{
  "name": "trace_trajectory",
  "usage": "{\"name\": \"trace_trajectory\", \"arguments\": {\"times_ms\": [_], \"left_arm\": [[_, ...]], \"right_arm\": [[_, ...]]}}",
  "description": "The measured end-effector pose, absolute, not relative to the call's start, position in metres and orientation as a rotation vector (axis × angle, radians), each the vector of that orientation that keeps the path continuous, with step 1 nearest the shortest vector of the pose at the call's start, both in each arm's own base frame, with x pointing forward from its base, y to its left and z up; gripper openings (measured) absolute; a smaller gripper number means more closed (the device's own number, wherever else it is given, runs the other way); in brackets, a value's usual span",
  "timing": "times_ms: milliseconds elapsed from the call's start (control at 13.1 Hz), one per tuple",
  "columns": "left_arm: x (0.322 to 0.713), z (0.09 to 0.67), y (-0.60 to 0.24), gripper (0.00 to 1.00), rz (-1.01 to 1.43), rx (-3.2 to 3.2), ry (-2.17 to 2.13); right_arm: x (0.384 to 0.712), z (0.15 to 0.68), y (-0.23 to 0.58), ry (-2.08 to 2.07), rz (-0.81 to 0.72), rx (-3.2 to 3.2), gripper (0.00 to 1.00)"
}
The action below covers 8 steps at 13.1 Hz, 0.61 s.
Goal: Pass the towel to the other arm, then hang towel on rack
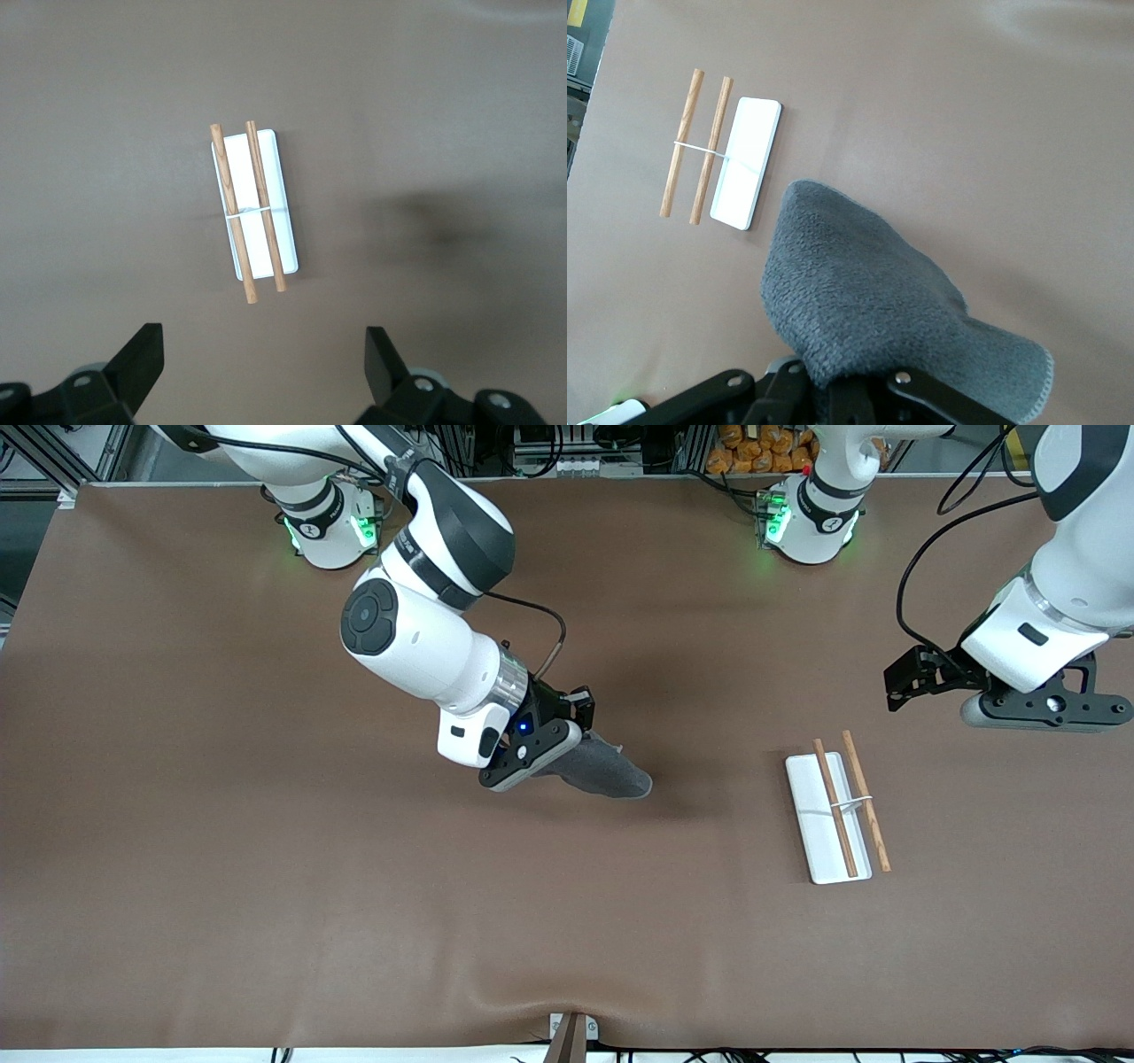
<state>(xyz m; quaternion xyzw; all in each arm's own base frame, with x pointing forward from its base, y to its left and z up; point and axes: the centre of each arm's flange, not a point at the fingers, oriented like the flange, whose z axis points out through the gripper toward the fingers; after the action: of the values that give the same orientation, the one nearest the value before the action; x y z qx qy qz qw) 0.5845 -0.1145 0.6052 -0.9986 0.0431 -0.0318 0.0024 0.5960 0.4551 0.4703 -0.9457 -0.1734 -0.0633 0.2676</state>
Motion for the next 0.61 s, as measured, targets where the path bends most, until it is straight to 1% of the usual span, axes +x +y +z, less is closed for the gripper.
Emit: {"name": "trace_trajectory", "arguments": {"times_ms": [381,610], "left_arm": [[0.585,0.605,-0.111,1.0,-0.099,-3.135,0.124],[0.586,0.593,-0.129,1.0,-0.045,-3.234,0.084]], "right_arm": [[0.595,0.47,0.454,-0.471,-0.156,-2.556,0.04],[0.596,0.472,0.452,-0.469,-0.158,-2.556,0.04]]}}
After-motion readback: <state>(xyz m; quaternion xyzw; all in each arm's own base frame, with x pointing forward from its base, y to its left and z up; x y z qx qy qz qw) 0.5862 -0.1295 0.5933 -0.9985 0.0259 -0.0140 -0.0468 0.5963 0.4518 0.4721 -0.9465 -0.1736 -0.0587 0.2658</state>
